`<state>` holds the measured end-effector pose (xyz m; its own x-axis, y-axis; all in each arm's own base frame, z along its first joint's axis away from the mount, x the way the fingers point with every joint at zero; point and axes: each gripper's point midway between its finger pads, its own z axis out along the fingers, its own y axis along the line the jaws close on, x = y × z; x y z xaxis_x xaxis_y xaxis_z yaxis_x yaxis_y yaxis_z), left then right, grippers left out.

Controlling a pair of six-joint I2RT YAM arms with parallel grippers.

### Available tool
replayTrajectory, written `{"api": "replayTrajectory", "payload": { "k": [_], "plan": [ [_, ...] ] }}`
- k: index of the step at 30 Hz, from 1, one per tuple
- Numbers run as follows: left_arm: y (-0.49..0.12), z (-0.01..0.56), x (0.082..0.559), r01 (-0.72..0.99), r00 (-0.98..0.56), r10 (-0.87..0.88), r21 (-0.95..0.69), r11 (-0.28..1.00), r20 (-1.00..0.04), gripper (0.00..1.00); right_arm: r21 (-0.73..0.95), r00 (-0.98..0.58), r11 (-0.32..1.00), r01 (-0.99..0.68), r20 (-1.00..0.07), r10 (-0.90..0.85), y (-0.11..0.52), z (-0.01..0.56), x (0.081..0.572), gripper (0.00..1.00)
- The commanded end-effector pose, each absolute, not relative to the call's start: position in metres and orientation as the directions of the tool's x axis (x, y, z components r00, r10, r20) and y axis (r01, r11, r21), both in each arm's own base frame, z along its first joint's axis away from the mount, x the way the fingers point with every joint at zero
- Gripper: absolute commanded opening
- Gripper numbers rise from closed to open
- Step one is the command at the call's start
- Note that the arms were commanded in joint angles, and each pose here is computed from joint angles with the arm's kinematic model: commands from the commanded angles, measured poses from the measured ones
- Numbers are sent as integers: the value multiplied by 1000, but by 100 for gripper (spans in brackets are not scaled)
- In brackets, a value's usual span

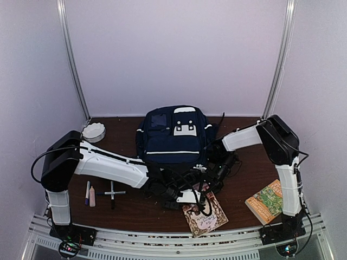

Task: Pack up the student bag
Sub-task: Pick up the book from the center of the board, then pass from the right arm to the left

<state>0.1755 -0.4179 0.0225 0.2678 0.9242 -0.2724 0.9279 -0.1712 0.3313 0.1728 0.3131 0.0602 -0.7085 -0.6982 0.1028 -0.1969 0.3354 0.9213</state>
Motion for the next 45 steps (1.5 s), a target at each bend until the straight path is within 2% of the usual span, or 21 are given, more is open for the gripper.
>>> {"api": "replayTrajectory", "payload": {
  "k": [1, 4, 5, 9, 15, 19, 23, 28, 29, 30, 31, 37, 42, 45],
  "plan": [
    [-427, 38, 203, 896, 230, 910, 440, -60, -344, 37, 842, -749, 414, -344, 19, -662, 310, 59, 192, 33],
    [-424, 48, 206, 883, 226, 907, 467, -36, -357, 40, 825, -758, 416, -383, -23, -652, 303, 64, 202, 5],
    [-423, 55, 208, 877, 222, 903, 479, -20, -367, 40, 822, -763, 414, -392, -39, -645, 300, 66, 206, 2],
    [-421, 83, 218, 861, 191, 879, 505, 63, -436, 43, 835, -771, 373, -405, -92, -630, 291, 88, 216, 0],
    [-421, 145, 233, 872, 90, 764, 422, 250, -639, 48, 799, -771, 319, -510, -261, -580, 275, 140, 242, 0],
    [-419, 187, 252, 880, -33, 615, 268, 392, -788, 53, 732, -747, 309, -607, -392, -537, 262, 182, 266, 0],
    [-410, 236, 275, 886, -194, 339, -16, 463, -921, 65, 641, -691, 299, -707, -536, -485, 252, 223, 284, 0],
    [-411, 281, 294, 872, -322, 68, -268, 410, -944, 74, 516, -574, 263, -815, -659, -486, 244, 258, 288, 0],
    [-412, 289, 296, 869, -341, 14, -309, 387, -940, 80, 499, -553, 251, -830, -674, -489, 244, 264, 286, 0],
    [-413, 296, 298, 865, -366, -31, -352, 357, -930, 95, 487, -536, 237, -841, -687, -491, 244, 268, 285, 0],
    [-416, 302, 300, 865, -386, -70, -388, 319, -920, 97, 480, -526, 227, -847, -697, -488, 245, 272, 284, 0],
    [-440, 310, 296, 849, -498, -155, -516, 114, -853, 97, 482, -509, 188, -856, -717, -477, 248, 281, 278, 0],
    [-460, 310, 292, 830, -555, -127, -556, -27, -822, 87, 492, -502, 160, -856, -715, -486, 250, 285, 274, 0],
    [-466, 306, 292, 826, -563, -112, -561, -56, -818, 82, 510, -510, 148, -848, -705, -493, 252, 284, 272, 0]
  ]
}}
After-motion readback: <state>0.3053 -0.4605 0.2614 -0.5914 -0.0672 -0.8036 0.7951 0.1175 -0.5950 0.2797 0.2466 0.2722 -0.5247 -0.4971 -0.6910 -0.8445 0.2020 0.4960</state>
